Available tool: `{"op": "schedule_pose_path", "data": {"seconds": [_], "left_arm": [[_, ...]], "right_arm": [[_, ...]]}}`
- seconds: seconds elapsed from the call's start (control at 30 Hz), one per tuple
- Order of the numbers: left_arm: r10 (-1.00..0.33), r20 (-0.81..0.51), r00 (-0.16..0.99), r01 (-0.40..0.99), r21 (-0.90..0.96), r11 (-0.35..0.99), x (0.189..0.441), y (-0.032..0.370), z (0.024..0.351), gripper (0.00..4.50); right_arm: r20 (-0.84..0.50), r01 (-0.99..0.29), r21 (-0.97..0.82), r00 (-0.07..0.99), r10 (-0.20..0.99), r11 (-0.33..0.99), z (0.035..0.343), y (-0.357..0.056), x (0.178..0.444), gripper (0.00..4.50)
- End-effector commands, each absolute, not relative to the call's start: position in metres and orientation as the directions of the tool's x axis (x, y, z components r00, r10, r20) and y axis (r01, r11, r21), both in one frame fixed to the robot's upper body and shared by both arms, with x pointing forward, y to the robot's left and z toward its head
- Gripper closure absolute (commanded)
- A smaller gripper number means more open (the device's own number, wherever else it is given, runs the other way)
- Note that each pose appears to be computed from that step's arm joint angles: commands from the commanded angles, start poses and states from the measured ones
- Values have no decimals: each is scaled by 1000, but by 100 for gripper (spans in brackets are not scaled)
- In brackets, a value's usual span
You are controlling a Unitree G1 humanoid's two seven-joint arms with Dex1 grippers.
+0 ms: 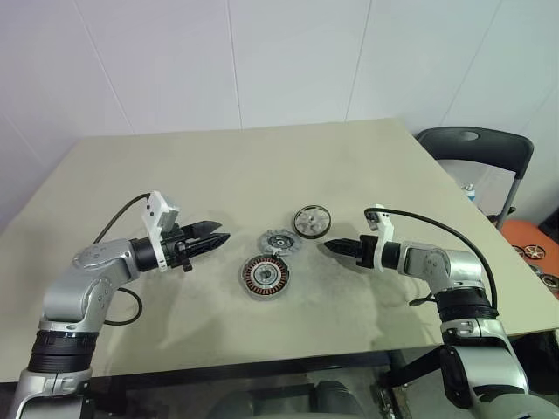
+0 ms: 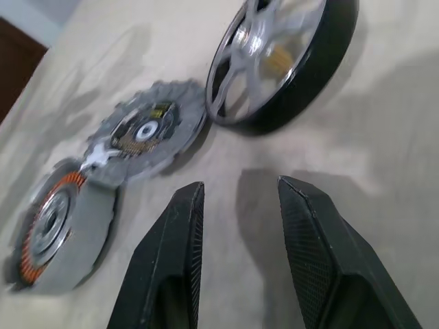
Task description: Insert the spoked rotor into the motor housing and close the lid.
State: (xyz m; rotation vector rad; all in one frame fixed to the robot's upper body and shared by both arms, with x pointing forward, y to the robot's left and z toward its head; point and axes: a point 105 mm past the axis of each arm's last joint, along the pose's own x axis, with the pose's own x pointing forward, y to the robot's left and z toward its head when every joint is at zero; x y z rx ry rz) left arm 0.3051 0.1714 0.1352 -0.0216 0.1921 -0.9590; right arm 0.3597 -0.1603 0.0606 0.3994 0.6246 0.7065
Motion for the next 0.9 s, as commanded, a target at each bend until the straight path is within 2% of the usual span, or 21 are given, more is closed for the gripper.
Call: {"op": "schedule_pose_path", "data": {"seconds": [0.03, 0.1, 0.17, 0.33, 0.43, 0.6, 0.9], "left_arm": [[-813, -129, 568, 812, -72, 579, 305, 174, 146, 251], [-812, -129, 570, 811, -73, 581, 304, 174, 146, 251], [-811, -128, 571, 810, -73, 582, 304, 174, 145, 251], [-811, -129, 571, 810, -75, 582, 304, 172, 144, 251], [-811, -131, 570, 810, -76, 582, 304, 172, 143, 251], [-809, -136, 572, 808, -79, 584, 304, 173, 140, 251], [-804, -139, 578, 803, -78, 591, 306, 174, 137, 251]], "right_arm": [[-332, -481, 500, 661, 673, 720, 77, -162, 377, 273], [-326, -473, 492, 678, 659, 730, 77, -162, 381, 273], [-316, -483, 473, 687, 654, 737, 78, -160, 384, 236], [-388, -474, 445, 662, 641, 760, 63, -154, 382, 88], [-412, -498, 415, 643, 646, 761, 56, -149, 379, 88], [-363, -545, 457, 608, 707, 703, 63, -129, 374, 88], [-321, -503, 485, 659, 680, 716, 71, -124, 389, 88]]}}
